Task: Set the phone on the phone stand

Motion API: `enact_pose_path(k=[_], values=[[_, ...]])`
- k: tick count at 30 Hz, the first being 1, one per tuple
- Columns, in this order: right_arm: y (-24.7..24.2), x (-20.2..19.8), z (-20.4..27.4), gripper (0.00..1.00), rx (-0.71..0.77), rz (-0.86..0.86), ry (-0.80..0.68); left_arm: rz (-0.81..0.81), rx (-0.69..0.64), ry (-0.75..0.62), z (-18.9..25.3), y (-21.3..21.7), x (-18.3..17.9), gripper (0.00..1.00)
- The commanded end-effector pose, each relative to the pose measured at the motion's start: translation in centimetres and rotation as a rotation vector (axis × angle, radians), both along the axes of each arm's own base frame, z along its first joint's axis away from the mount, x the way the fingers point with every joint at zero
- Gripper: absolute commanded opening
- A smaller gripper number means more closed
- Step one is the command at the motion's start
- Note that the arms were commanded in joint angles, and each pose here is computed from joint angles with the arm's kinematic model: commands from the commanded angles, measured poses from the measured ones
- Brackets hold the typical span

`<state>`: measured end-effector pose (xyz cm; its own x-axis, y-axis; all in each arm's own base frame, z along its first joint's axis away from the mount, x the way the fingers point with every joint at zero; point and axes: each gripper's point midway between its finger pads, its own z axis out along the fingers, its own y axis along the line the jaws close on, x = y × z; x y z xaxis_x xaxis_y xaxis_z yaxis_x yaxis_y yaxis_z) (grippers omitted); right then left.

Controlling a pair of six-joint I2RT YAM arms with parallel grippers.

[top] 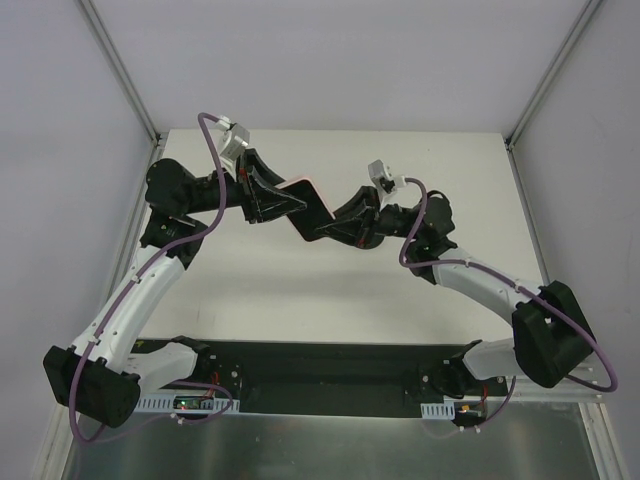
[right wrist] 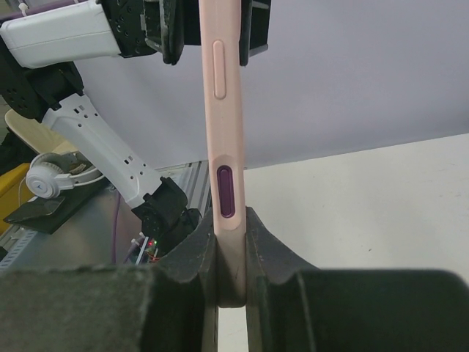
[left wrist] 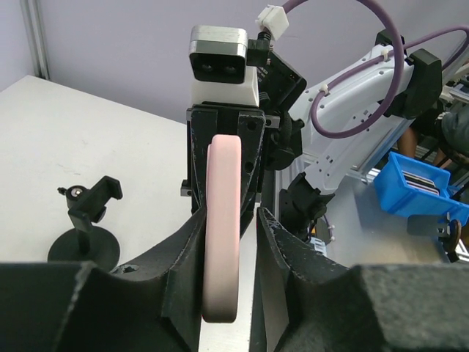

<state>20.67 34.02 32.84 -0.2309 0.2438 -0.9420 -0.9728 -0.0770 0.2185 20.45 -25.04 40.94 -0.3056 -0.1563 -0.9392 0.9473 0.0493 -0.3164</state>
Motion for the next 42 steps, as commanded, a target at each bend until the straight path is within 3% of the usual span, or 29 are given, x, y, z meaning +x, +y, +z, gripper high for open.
enact_pose_path(k=[1,8,11,12,19,21,22,23,25,27,28,29,31,32,33,36,40,42], values=[[0.3,0.5,2.8,0.01,0.061,-0.014,-0.063,-0.070,-0.025,-0.097,2.3,0.1,-2.5,0.28],[0.6,0.6,2.6,0.01,0.047,-0.001,-0.054,-0.066,-0.026,-0.103,2.4,0.2,-2.6,0.19],[0.7,0.7,2.5,0.01,0.044,-0.003,-0.048,-0.058,-0.028,-0.112,2.5,0.2,-2.5,0.09],[0.7,0.7,2.5,0.01,0.043,-0.001,-0.048,-0.054,-0.026,-0.105,2.4,0.2,-2.4,0.00],[1.0,1.2,2.3,0.01,0.022,-0.006,-0.025,-0.016,-0.025,-0.097,2.3,0.3,-1.9,0.00],[1.0,1.3,2.4,0.35,0.021,-0.011,-0.017,-0.023,-0.024,-0.088,2.3,0.2,-1.8,0.00],[1.0,1.3,2.4,0.45,0.022,-0.012,-0.016,-0.035,-0.019,-0.083,2.1,0.2,-1.9,0.00],[1.1,1.3,2.5,0.52,0.019,-0.010,-0.011,-0.046,-0.018,-0.080,2.1,0.1,-2.0,0.00],[1.1,1.3,2.8,0.54,0.020,-0.008,-0.008,-0.071,-0.012,-0.075,1.9,0.0,-2.2,0.00],[1.2,0.8,2.8,0.38,0.017,0.011,-0.012,-0.084,-0.013,-0.072,1.9,-0.1,-2.3,0.00],[1.3,0.6,2.9,0.24,0.018,0.017,-0.020,-0.088,-0.013,-0.069,1.9,-0.2,-2.3,0.00],[1.3,0.6,2.8,0.01,0.015,0.022,-0.019,-0.092,-0.012,-0.068,1.9,-0.2,-2.4,0.00],[1.4,0.4,2.7,0.01,0.010,0.036,-0.021,-0.102,-0.010,-0.062,1.8,-0.3,-2.4,0.00],[1.5,0.3,2.7,0.01,0.010,0.038,-0.020,-0.119,-0.005,-0.057,2.0,-0.3,-2.6,0.08],[1.6,0.3,2.7,0.01,0.009,0.040,-0.016,-0.126,-0.002,-0.048,1.8,-0.3,-2.5,0.23],[1.8,0.2,2.7,0.01,0.011,0.051,-0.013,-0.131,0.000,-0.045,1.7,-0.4,-2.5,0.37],[2.0,-0.1,2.8,0.01,0.012,0.063,-0.017,-0.132,0.000,-0.047,1.7,-0.4,-2.5,0.42],[2.0,0.0,2.8,0.01,0.014,0.056,-0.015,-0.136,0.001,-0.050,1.7,-0.4,-2.6,0.34]])
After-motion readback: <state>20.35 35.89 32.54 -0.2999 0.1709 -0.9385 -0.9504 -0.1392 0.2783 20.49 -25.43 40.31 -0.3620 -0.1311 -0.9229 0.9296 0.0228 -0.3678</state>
